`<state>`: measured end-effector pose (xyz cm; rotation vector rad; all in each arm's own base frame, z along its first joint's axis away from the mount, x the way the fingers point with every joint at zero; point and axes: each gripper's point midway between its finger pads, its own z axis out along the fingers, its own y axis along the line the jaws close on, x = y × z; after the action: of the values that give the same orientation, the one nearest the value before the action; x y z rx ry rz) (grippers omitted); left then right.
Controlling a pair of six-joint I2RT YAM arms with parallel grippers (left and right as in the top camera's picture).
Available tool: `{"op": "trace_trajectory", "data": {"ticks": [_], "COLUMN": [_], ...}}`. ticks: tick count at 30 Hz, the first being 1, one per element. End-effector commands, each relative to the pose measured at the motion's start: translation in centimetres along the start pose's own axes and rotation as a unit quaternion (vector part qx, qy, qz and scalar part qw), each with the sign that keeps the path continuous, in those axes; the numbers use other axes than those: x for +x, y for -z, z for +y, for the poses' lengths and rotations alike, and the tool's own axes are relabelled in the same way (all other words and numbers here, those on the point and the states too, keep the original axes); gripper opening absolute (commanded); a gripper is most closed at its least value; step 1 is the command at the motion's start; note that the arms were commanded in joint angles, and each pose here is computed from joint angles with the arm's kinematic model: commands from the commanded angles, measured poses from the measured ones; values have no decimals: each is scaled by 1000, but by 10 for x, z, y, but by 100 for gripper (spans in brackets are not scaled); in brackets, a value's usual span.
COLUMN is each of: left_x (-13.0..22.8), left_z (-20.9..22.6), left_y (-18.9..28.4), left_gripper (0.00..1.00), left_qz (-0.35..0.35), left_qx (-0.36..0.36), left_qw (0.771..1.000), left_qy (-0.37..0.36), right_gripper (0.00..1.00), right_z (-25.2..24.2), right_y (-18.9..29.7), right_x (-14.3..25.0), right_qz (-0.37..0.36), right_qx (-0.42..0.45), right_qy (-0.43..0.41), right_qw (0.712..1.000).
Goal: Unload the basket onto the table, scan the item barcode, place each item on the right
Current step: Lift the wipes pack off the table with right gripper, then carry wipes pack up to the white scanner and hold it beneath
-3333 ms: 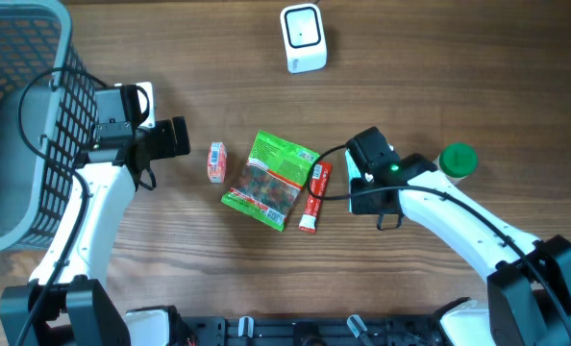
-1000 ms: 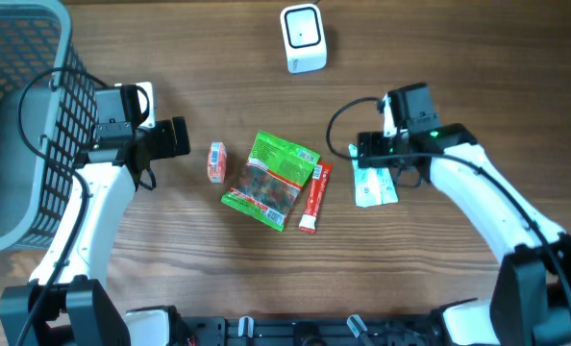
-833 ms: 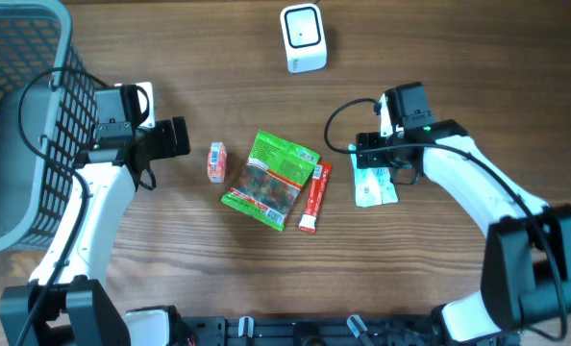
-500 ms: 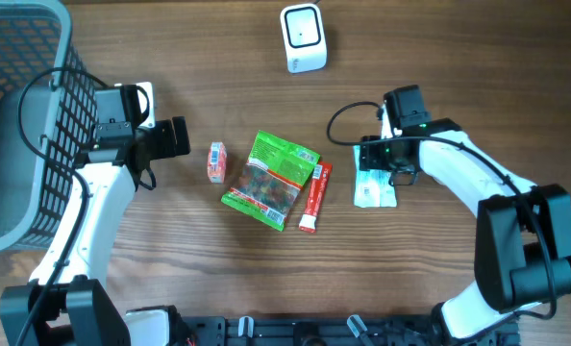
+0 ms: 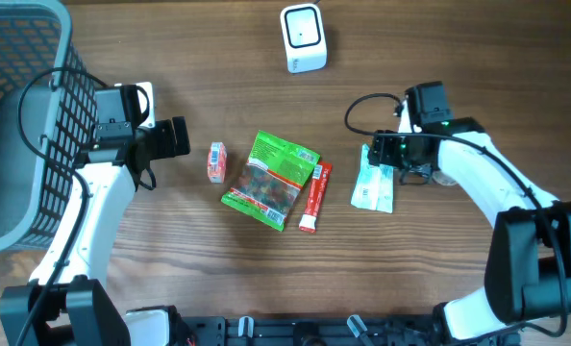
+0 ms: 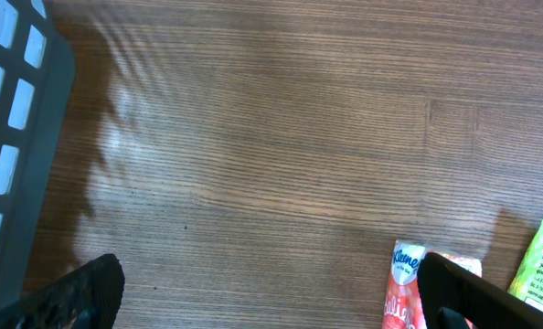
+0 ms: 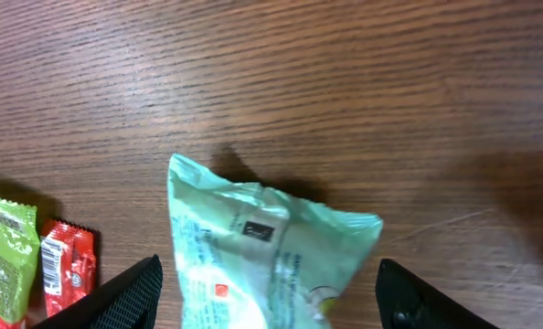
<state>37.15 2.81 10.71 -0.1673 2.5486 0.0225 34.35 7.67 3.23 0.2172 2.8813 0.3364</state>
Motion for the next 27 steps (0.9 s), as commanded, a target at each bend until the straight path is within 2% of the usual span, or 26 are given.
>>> {"op": "trace_trajectory", "data": {"ticks": [1,7,11,12,13,14,15,17,23,27], "left_x": [-10,-10,-10,-10,-10,-10,-10,-10,-10,-10], "left_z": [3,3,3,3,3,3,3,3,3,3], "left_y": [7,7,7,7,7,7,7,7,7,7], "left_gripper": [100,100,100,100,100,100,100,100,100,100], "left_qz": [-16,-16,-16,-16,-16,-16,-16,-16,-16,-16], "left_qx": [-3,-3,-3,-3,-3,-3,-3,-3,-3,-3], "left_qw": [1000,1000,1000,1000,1000,1000,1000,1000,1000,1000], "left_qy": [0,0,0,0,0,0,0,0,0,0], "right_gripper": [75,75,66,59,45,36,34,21,4,4], "right_z": [3,-5,-9,-7,-3,2,6,15,46,74], "right_y": [0,-19,-28,-30,-30,-28,-26,-11,59,109], "right_x": [2,12,27,29,30,28,25,12,-19,-23], "right_qz": [3,-12,-2,-2,0,-4,-10,-33,-136,-201], "right_qx": [-20,-21,-24,-33,-43,-56,-66,-78,-118,-173], "right_qy": [39,50,47,48,56,67,79,98,167,215], "right_qw": [999,998,999,998,998,996,995,992,969,940]}}
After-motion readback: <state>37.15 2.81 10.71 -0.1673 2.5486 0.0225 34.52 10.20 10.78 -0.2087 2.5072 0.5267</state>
